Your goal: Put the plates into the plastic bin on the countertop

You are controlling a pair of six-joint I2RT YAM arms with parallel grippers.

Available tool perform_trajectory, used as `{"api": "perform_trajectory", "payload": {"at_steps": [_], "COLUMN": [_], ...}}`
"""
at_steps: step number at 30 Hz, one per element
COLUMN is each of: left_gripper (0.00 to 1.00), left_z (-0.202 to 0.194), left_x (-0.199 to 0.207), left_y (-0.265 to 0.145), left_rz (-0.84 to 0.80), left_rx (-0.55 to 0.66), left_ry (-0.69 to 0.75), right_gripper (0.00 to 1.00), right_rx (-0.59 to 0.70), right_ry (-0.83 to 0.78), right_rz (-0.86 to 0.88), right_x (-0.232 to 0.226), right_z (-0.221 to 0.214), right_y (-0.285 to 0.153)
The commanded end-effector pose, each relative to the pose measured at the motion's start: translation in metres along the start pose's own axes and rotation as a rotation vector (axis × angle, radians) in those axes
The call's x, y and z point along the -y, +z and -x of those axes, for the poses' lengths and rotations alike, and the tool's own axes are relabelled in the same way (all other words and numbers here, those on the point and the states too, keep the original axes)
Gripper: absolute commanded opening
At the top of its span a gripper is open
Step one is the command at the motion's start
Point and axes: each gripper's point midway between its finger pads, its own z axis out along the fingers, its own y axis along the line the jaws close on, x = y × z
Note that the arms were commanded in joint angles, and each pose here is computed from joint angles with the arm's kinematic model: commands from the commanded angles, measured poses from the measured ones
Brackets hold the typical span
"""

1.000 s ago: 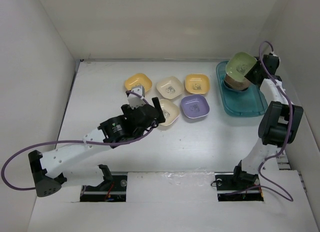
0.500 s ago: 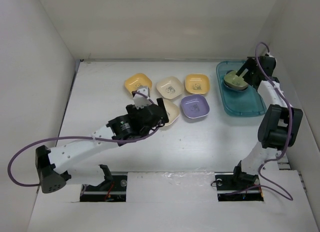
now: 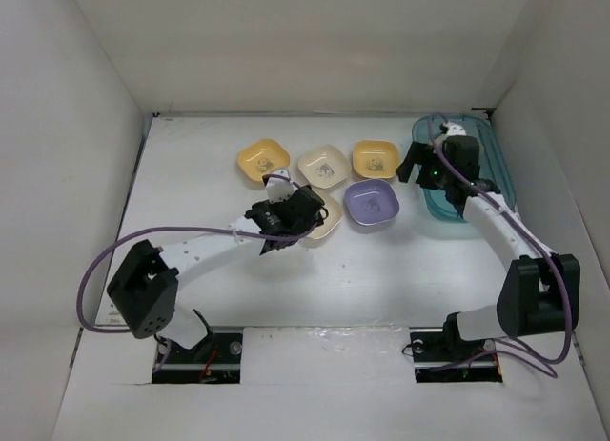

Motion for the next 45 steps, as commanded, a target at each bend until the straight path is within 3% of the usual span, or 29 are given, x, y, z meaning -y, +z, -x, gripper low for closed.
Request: {"api": "perform_trajectory", "payload": {"at_steps": [1, 7, 10, 11, 12, 16, 19, 25, 34, 37, 38, 40, 41, 43, 45], "left_gripper": [1.00, 0.97, 0.83, 0.76, 0.57, 0.30, 0.01, 0.00, 0.00, 0.00, 0.00, 0.00, 0.00, 0.03, 0.13], "left_z": [0.002, -0.005, -0.015, -0.016, -0.024, -0.039, -0.040, -0.012, 0.049, 0.060, 0.065, 0.066, 0.066, 0.066, 0.069], "left_x": [0.008, 0.008, 0.004, 0.000, -0.008, -0.021, -0.041, -0.043, -0.025, -0.008, 0.000, 0.013, 0.015, 0.024, 0.032], "left_y": [0.017, 0.056, 0.078, 0.084, 0.093, 0.101, 0.094, 0.041, -0.033, -0.049, -0.052, -0.057, -0.057, -0.056, -0.055], "left_rz": [-0.012, 0.026, 0.078, 0.101, 0.140, 0.197, 0.259, 0.238, 0.015, -0.100, -0.141, -0.203, -0.215, -0.239, -0.251], "left_rx": [0.002, -0.026, -0.039, -0.046, -0.064, -0.085, -0.060, 0.043, 0.113, 0.116, 0.126, 0.110, 0.109, 0.105, 0.105], "left_ry": [-0.057, -0.072, -0.079, -0.089, -0.089, -0.100, -0.120, -0.087, -0.057, -0.071, -0.058, -0.042, -0.037, -0.015, -0.009], "right_gripper": [0.99, 0.99, 0.99, 0.99, 0.99, 0.99, 0.99, 0.99, 0.98, 0.87, 0.70, 0.48, 0.23, 0.04, 0.00], "right_rx": [0.008, -0.010, -0.027, -0.007, -0.006, 0.003, 0.012, -0.044, -0.113, -0.142, -0.138, -0.139, -0.130, -0.130, -0.114], "right_ry": [-0.150, -0.244, -0.274, -0.289, -0.295, -0.322, -0.358, -0.519, -0.540, -0.522, -0.511, -0.480, -0.472, -0.449, -0.420], "right_rz": [0.138, 0.347, 0.390, 0.396, 0.407, 0.443, 0.478, 0.602, 0.741, 0.801, 0.814, 0.824, 0.828, 0.839, 0.817], "right_x": [-0.038, -0.091, -0.103, -0.104, -0.107, -0.111, -0.117, -0.153, -0.208, -0.226, -0.230, -0.236, -0.240, -0.244, -0.239], "right_z": [-0.012, -0.047, -0.062, -0.058, -0.061, -0.061, -0.061, -0.085, -0.114, -0.128, -0.126, -0.124, -0.119, -0.114, -0.101], "right_y": [-0.006, -0.029, -0.038, -0.040, -0.044, -0.051, -0.056, -0.046, -0.031, -0.028, -0.027, -0.024, -0.025, -0.028, -0.023]}}
